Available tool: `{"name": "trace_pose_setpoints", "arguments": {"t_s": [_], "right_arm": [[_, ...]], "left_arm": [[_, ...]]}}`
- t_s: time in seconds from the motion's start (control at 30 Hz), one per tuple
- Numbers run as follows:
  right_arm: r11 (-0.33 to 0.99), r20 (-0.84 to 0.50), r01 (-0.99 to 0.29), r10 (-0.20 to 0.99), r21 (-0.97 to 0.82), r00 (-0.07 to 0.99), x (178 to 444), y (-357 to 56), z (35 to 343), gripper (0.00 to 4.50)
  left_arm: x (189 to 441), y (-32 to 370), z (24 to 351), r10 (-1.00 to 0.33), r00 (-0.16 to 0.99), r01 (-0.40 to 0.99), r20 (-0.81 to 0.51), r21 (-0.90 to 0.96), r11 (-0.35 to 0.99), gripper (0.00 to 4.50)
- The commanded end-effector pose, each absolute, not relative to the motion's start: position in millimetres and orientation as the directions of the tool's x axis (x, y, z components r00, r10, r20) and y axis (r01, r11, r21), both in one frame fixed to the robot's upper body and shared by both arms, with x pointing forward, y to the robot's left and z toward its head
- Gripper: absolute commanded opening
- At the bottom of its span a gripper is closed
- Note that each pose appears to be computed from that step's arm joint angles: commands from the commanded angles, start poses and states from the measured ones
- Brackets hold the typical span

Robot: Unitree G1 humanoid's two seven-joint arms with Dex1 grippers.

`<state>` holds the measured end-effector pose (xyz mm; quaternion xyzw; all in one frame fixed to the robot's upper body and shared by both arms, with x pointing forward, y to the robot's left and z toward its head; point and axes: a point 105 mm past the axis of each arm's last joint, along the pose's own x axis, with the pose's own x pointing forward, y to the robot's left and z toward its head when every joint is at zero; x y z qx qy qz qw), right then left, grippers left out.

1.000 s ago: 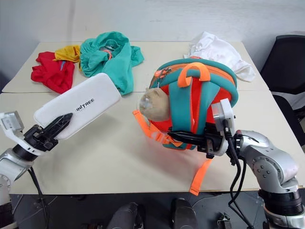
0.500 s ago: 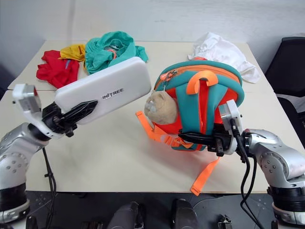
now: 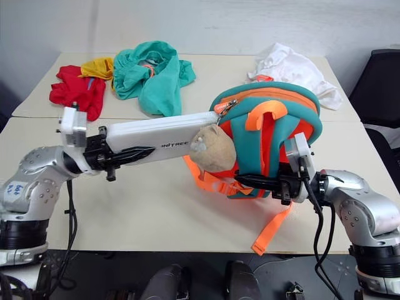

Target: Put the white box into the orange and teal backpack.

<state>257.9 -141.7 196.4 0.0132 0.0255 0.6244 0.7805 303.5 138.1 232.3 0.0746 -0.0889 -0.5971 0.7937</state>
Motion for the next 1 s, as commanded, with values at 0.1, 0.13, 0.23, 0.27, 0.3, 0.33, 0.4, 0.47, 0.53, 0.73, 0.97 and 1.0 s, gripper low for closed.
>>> {"name": "trace_pose_setpoints", "arguments": {"t_s": [0.1,0.13,0.23,0.27,0.3,0.33,0.4,0.47,0.53,0.73,0.97,1.0], "right_arm": [[0.173,-0.035,-0.985,0.985,0.025,0.172,252.2,-137.6,200.3,0.03],[0.167,-0.039,-0.986,0.985,0.026,0.166,251.9,-137.1,199.8,0.03],[0.154,-0.046,-0.988,0.987,0.027,0.152,251.1,-136.1,199.1,0.03],[0.152,-0.047,-0.988,0.988,0.026,0.150,251.0,-136.0,199.1,0.03],[0.151,-0.047,-0.988,0.988,0.025,0.149,251.2,-135.7,198.9,0.03],[0.150,-0.047,-0.988,0.988,0.024,0.149,251.3,-135.2,198.6,0.03],[0.151,-0.046,-0.988,0.988,0.019,0.150,251.2,-134.0,198.4,0.03],[0.158,-0.044,-0.987,0.987,0.012,0.157,251.0,-133.3,198.5,0.03],[0.170,-0.040,-0.985,0.985,0.007,0.170,250.8,-133.3,198.3,0.03],[0.215,-0.022,-0.977,0.976,-0.004,0.215,250.8,-134.6,197.6,0.03],[0.267,-0.004,-0.964,0.964,-0.009,0.267,256.4,-137.7,196.9,0.03],[0.279,0.001,-0.960,0.960,-0.010,0.279,257.8,-138.9,197.6,0.03]], "left_arm": [[328.3,85.7,240.9,-0.972,0.223,0.949,-0.078,0.244,0.198,1.19],[331.2,74.4,244.2,-0.975,0.203,0.955,-0.094,0.238,0.176,1.19],[342.2,37.5,252.5,-0.976,0.158,0.963,-0.150,0.244,0.119,1.19],[343.8,22.9,255.8,-0.979,0.130,0.969,-0.154,0.229,0.093,1.19],[343.9,11.6,257.8,-0.982,0.101,0.974,-0.157,0.219,0.065,1.19],[343.4,0.5,256.8,-0.982,0.071,0.975,-0.173,0.220,0.032,1.19],[345.6,-15.4,252.3,-0.980,0.044,0.972,-0.192,0.234,-0.002,1.19],[349.2,-26.5,247.4,-0.983,0.036,0.971,-0.180,0.238,-0.008,1.19],[352.0,-31.3,244.2,-0.988,0.033,0.971,-0.149,0.238,-0.003,1.19],[348.7,-5.5,258.5,-1.000,0.019,0.970,-0.007,0.241,0.017,3.08],[335.5,63.1,256.9,-0.999,-0.031,0.965,-0.032,0.259,-0.038,4.49],[334.7,72.3,255.3,-0.998,-0.031,0.963,-0.051,0.266,-0.044,4.49]]}}
